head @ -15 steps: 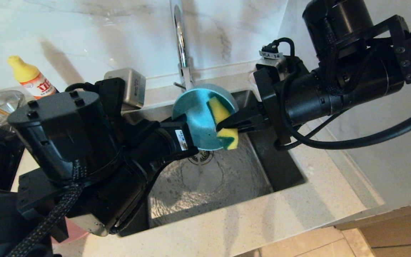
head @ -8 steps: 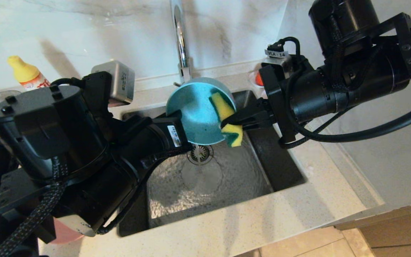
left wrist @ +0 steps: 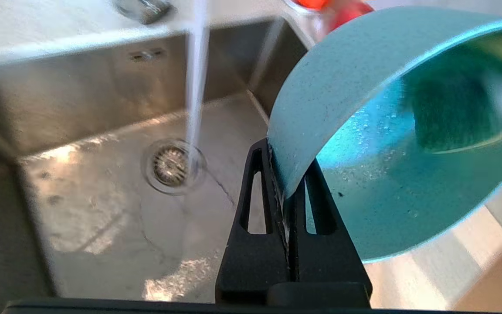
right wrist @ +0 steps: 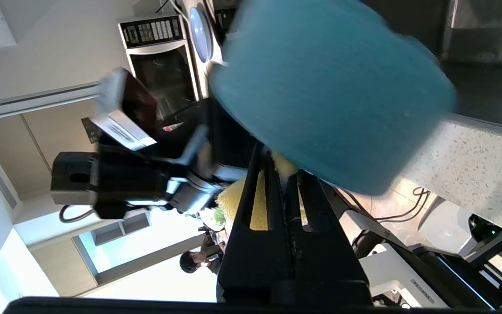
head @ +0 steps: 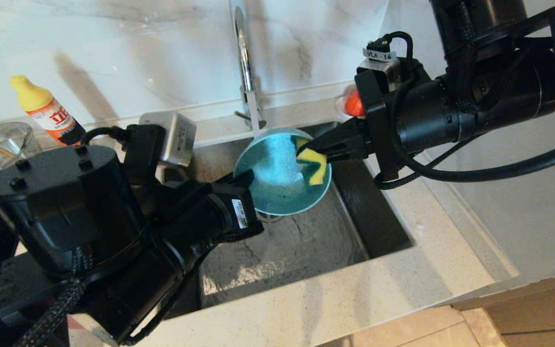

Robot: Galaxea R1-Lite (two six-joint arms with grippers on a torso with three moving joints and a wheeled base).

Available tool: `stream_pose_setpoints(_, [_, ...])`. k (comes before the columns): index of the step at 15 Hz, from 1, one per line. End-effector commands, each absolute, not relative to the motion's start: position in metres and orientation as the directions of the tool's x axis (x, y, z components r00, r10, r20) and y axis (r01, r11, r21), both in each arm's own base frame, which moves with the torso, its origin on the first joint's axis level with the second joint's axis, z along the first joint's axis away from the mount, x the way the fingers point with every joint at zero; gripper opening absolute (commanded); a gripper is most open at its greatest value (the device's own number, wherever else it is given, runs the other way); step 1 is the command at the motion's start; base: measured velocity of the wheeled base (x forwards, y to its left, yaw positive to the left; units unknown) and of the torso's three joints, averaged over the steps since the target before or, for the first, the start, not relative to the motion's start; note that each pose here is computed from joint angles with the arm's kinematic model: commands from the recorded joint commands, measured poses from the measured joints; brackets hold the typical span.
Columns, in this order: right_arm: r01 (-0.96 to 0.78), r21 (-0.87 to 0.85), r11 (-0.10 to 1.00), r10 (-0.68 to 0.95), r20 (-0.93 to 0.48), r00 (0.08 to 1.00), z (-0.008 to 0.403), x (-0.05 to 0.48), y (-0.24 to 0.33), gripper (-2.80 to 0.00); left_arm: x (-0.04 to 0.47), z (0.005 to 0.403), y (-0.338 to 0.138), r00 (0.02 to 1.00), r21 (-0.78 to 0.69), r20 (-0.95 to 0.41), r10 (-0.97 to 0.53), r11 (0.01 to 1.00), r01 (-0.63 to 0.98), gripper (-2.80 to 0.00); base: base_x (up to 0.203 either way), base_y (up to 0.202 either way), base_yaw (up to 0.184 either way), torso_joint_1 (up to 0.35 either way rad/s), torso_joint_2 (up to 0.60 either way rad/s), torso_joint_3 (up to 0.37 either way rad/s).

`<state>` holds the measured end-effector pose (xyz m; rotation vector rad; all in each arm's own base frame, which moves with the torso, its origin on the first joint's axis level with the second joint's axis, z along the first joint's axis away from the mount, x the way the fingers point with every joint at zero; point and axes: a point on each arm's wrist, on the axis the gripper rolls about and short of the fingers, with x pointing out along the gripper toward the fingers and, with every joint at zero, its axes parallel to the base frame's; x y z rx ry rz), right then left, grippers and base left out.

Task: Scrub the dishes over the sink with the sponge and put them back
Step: Wipe the bowl

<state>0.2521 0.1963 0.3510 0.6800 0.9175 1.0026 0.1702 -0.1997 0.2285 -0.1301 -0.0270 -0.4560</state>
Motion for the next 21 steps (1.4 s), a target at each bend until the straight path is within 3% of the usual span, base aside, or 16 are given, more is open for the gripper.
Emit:
stream_pose_setpoints(1, [-0.412,0.826,0.385,0.921,-0.319,0.222,0.351,0.248,0.203,-2.80,0.163,0.223,-0.203,0.877,-0.108,0.059,-0.477,0.870,0.481,-2.80,0.000,0.000,0.000,0.000,0.00,0.000])
stream_pose_setpoints(12, [-0.396,0.829,0.396,0.918,-0.351,0.184,0.346,0.241,0.209,-2.80,0.165,0.236,-0.202,0.882,-0.139,0.113,-0.458,0.872,0.470,-2.80,0.000,0.000,0.000,0.000,0.00,0.000])
stream_pose_setpoints(18, [-0.415,0.826,0.381,0.925,-0.335,0.182,0.356,0.230,0.202,-2.80,0.188,0.238,-0.190,0.925,-0.034,0.130,-0.358,0.930,0.365,-2.80,0.000,0.000,0.000,0.000,0.00,0.000])
stream_pose_setpoints(21, [-0.429,0.837,0.338,0.941,-0.312,0.133,0.360,0.225,0.199,-2.80,0.189,0.244,-0.187,0.926,-0.013,0.181,-0.331,0.941,0.339,-2.80,0.000,0.000,0.000,0.000,0.00,0.000])
